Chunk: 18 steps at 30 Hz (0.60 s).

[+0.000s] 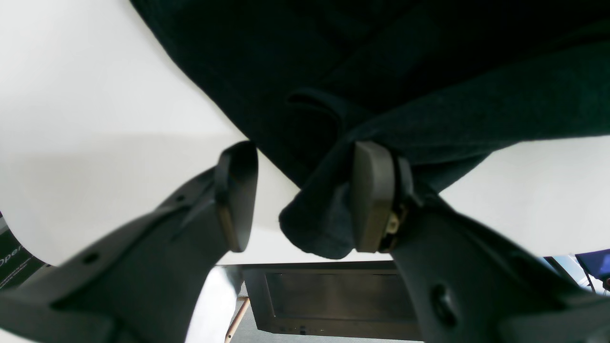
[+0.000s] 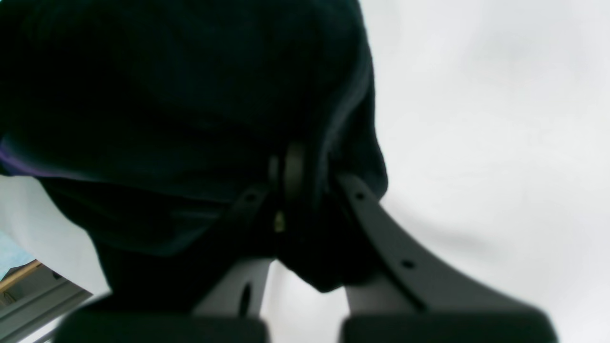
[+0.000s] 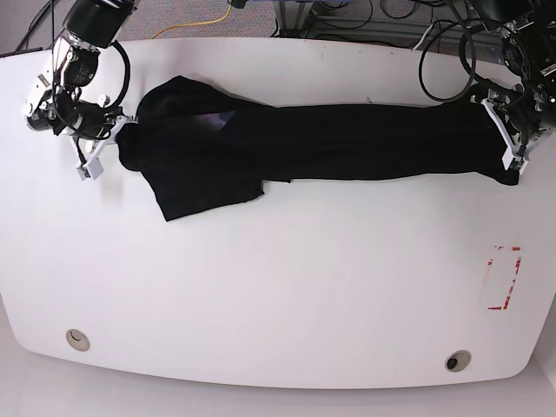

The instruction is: Layout the t-shirt on the table in an organized manner, then fold the t-shirt properly

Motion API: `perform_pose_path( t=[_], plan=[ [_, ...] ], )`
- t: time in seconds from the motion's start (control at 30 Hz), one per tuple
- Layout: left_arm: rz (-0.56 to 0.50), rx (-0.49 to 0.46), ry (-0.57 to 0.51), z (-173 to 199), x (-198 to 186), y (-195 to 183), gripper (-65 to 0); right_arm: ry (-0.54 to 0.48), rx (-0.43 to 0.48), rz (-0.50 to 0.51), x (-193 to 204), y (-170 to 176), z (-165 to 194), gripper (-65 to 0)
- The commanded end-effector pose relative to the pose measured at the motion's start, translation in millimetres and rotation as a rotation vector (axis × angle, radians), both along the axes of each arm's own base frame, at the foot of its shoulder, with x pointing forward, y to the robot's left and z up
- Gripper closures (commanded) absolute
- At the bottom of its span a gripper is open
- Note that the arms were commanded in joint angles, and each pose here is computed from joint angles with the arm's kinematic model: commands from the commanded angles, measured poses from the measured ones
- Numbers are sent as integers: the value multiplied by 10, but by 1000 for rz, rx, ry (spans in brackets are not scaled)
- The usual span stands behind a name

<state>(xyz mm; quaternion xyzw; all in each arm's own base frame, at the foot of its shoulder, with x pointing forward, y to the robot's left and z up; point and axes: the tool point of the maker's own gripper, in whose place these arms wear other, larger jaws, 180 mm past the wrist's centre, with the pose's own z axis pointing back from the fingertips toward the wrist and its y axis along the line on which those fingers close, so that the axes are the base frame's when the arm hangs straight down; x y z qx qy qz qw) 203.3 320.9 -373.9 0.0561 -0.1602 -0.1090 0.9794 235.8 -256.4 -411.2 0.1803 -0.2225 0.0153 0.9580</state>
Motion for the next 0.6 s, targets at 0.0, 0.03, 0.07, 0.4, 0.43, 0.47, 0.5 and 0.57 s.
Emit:
perform_pose_path(
  t=[0.0, 0.03, 0.07, 0.4, 0.43, 0.47, 0.5, 0.57],
  plan=[
    [-3, 25, -19, 84, 48, 69, -292, -42, -20, 0, 87, -77, 116, 0],
    [-3, 21, -17, 72, 45, 61, -293, -42, -20, 0, 87, -77, 116, 0],
    [0, 13, -8, 39, 36, 54, -293, -42, -19, 0, 87, -71, 114, 0],
    [85, -67, 8, -116, 122, 160, -293, -41, 3, -2, 85, 17, 81, 0],
    [104, -69, -3, -96, 130, 201, -293, -41, 5, -2, 84, 23, 79, 0],
    [116, -74, -10, -88, 136, 221, -293, -41, 5, -2, 84, 23, 79, 0],
    [131, -77, -19, -74, 151, 250, -293, -41, 5, -2, 84, 23, 79, 0],
    [137, -84, -28, -63, 188, 258, -293, -41, 6, -2, 84, 29, 77, 0]
  ],
)
